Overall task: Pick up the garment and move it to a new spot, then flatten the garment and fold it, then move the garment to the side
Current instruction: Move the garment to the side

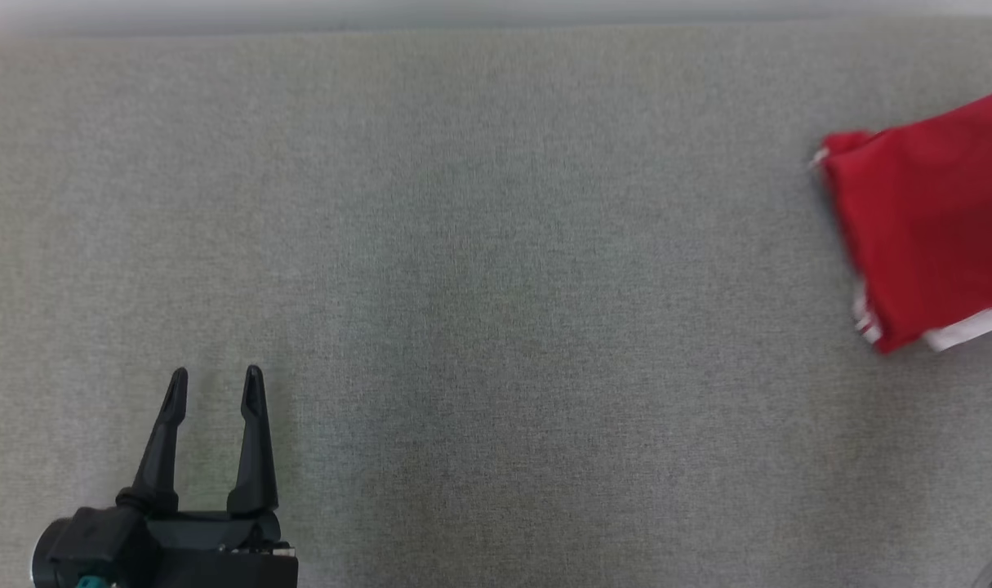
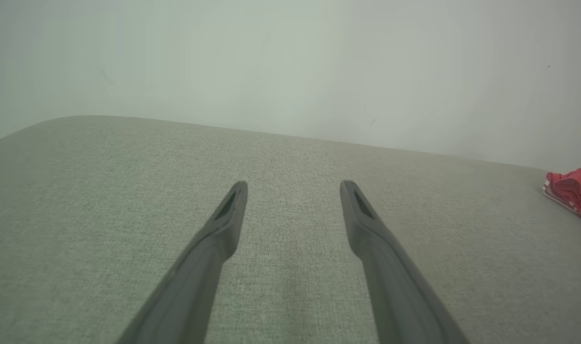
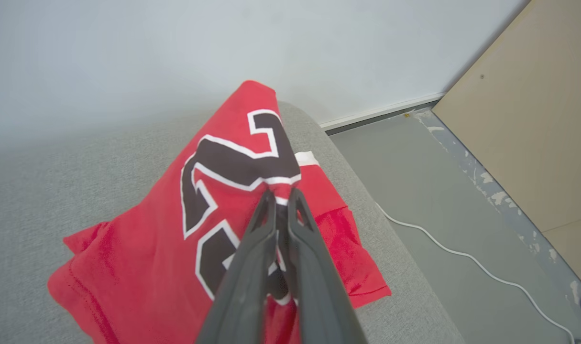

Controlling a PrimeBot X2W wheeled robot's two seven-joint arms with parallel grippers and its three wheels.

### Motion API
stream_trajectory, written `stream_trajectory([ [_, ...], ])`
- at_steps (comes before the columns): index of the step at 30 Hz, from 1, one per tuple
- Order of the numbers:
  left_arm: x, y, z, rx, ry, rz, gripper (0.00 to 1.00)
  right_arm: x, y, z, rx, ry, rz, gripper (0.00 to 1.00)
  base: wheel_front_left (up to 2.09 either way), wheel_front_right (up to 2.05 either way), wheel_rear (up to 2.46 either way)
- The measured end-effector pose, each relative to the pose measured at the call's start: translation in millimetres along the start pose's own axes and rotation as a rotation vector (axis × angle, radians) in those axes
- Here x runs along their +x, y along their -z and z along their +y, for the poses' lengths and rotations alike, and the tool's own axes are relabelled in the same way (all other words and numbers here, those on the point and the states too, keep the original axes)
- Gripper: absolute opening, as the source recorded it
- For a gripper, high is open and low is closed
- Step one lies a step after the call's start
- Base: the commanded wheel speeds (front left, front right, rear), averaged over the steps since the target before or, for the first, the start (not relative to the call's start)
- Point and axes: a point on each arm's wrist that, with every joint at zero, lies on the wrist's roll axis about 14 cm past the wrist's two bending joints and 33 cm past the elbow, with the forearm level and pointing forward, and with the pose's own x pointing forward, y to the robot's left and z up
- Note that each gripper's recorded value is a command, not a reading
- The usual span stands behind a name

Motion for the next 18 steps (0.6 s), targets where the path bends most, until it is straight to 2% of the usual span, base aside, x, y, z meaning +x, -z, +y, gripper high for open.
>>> stream_trajectory([
  [3,7,10,2,0.007,0.008,0.022,1.00,10,-8,-23,0.000,0.076,-0.017,0.00,0.00,0.00,0.00],
  [7,10,27,4,0.012,0.018,0.068,1.00,22,0,-53,-0.023,0.176,-0.003,0.00,0.00,0.00,0.00],
  [18,23,54,6,0.043,0.067,0.131,1.00,36,25,-95,-0.100,0.335,-0.023,0.00,0.00,0.00,0.00],
])
